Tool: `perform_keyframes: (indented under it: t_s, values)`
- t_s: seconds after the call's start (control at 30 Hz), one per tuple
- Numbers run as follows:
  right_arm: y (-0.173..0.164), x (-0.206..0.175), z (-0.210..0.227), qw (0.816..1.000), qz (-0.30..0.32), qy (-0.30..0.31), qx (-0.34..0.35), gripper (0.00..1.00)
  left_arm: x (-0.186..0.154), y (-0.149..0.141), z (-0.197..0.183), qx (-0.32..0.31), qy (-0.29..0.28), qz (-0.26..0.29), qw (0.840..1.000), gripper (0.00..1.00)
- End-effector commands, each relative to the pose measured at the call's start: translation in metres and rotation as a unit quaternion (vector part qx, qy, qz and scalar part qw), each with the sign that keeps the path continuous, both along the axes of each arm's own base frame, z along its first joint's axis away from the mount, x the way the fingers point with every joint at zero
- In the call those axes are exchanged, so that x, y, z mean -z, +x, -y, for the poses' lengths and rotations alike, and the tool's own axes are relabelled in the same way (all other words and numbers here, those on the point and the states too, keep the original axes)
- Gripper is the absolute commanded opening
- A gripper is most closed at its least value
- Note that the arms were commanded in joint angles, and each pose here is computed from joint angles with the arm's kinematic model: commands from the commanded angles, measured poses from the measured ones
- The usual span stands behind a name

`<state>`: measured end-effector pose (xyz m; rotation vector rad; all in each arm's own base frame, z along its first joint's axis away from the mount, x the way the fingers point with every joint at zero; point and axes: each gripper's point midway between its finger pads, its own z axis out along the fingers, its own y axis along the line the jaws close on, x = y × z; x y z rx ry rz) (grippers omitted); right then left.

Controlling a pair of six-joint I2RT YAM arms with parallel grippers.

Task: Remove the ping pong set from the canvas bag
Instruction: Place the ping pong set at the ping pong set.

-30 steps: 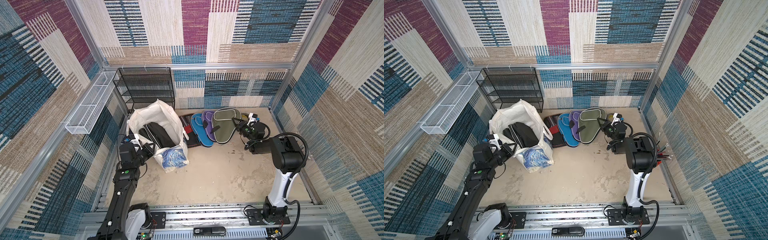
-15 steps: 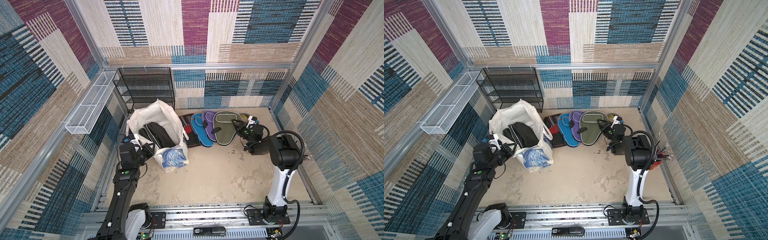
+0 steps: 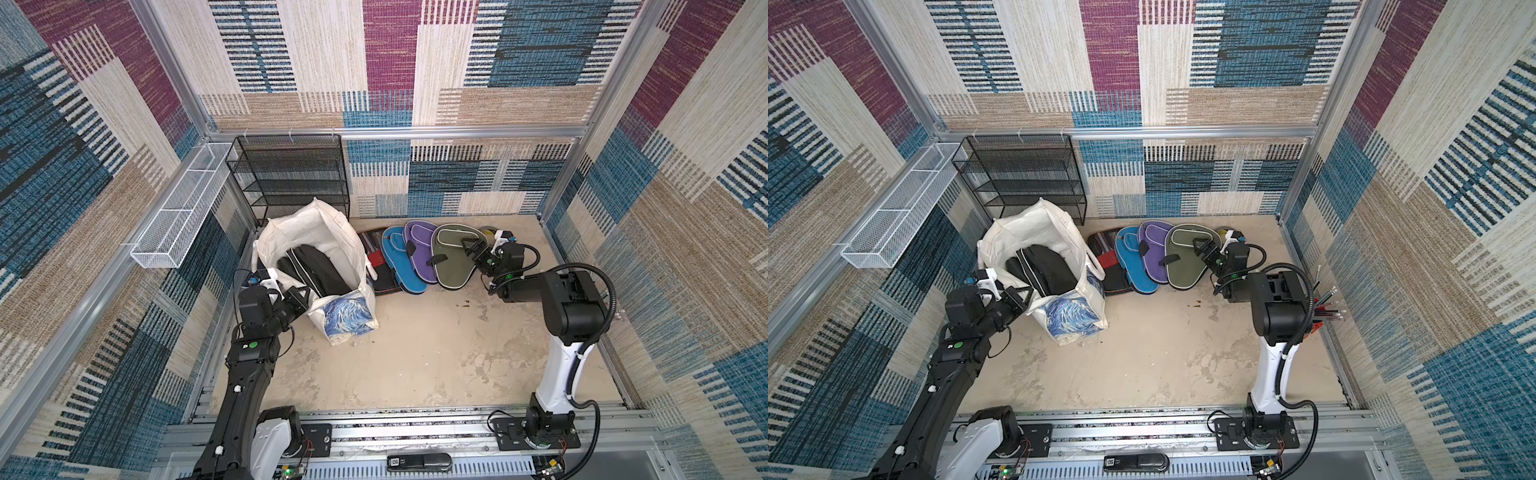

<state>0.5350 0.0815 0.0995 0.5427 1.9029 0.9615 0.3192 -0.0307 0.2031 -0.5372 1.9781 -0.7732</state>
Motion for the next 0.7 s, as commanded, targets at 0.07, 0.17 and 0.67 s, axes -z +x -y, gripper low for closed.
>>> perform_keyframes:
  t_s: [0.07,0.17,0.67]
  values:
    - [0.002,0.025,-0.006,0.999,-0.042,-0.031,-0.014,0.99,-0.008,0.002,-0.001,0.005,0.020,0.019,1.000,0.00]
    - [0.003,0.030,-0.016,0.998,-0.050,-0.041,-0.023,0.99,-0.008,0.001,-0.001,0.005,0.020,0.019,1.000,0.00]
    - [0.011,0.046,-0.016,0.979,-0.112,-0.172,0.006,0.99,-0.009,0.001,-0.002,0.004,0.022,0.022,1.000,0.00]
